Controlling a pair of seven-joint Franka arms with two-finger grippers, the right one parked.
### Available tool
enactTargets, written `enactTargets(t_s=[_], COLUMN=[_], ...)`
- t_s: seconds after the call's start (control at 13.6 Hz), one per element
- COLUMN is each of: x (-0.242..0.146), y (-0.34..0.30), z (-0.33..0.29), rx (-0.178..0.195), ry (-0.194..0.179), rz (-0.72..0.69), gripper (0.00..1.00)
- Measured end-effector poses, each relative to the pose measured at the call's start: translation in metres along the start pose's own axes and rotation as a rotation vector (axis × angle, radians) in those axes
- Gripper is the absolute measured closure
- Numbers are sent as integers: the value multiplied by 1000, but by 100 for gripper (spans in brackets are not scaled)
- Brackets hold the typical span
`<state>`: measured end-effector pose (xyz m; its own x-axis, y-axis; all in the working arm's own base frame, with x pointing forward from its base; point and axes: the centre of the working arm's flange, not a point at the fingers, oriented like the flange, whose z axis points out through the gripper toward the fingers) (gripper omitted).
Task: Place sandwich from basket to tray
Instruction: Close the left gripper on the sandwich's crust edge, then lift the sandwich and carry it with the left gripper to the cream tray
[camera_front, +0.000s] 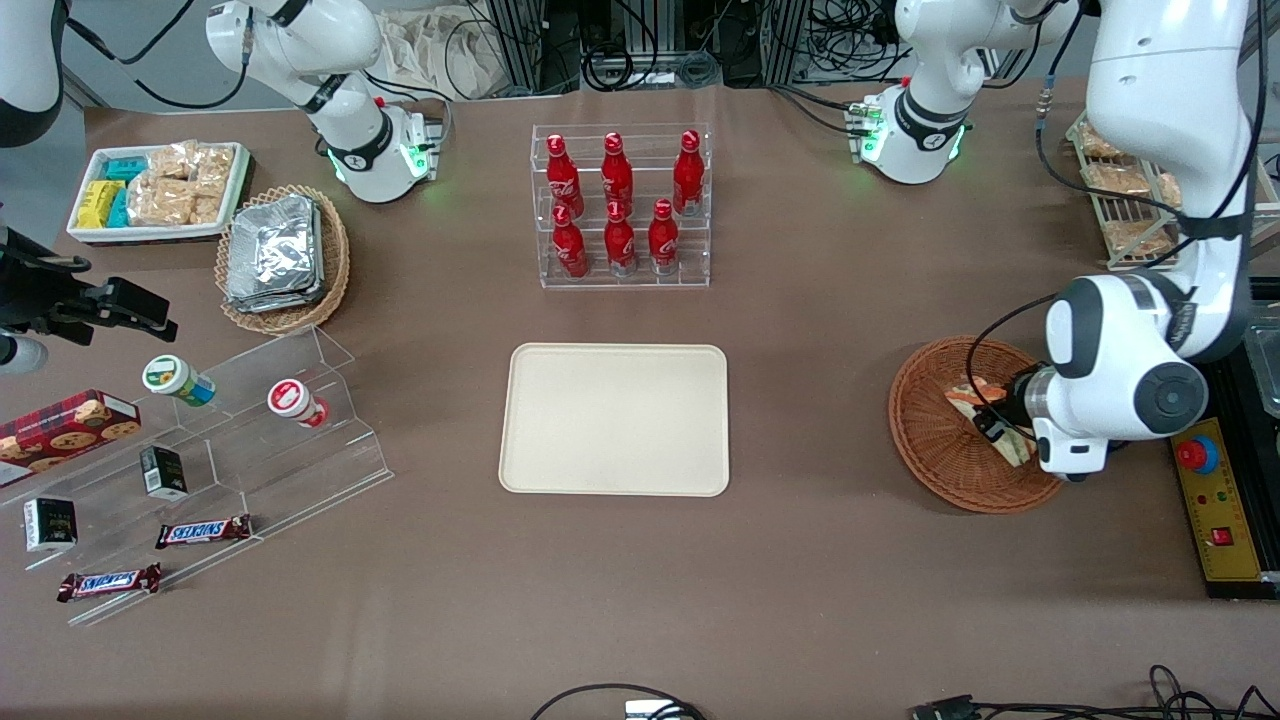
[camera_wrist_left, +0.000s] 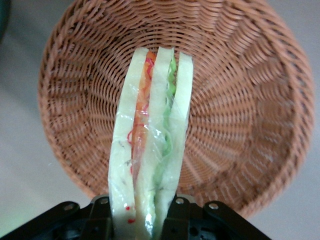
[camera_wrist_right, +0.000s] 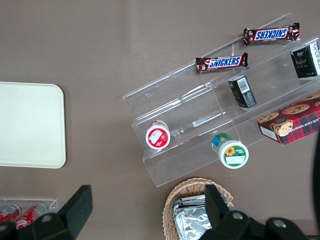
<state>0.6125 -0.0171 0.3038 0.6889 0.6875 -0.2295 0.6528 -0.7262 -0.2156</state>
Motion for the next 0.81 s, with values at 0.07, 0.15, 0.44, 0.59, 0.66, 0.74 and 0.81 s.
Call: enactTargets(t_s=[0.07,0.15,0.44,0.59,0.66,0.74,0.81], x=[-8,-18,-99,-160,-189,-210,-224], y=[7,17,85,128,150,171,191], z=[-20,-38,-77,-66,-53,-40,-28], rx=[8,13,12,29,36,22,-3], ry=[-3,0,40,44,46,58,69], rz=[21,46,252,376,434,480,515], gripper=[71,76,80,80,80,80,80])
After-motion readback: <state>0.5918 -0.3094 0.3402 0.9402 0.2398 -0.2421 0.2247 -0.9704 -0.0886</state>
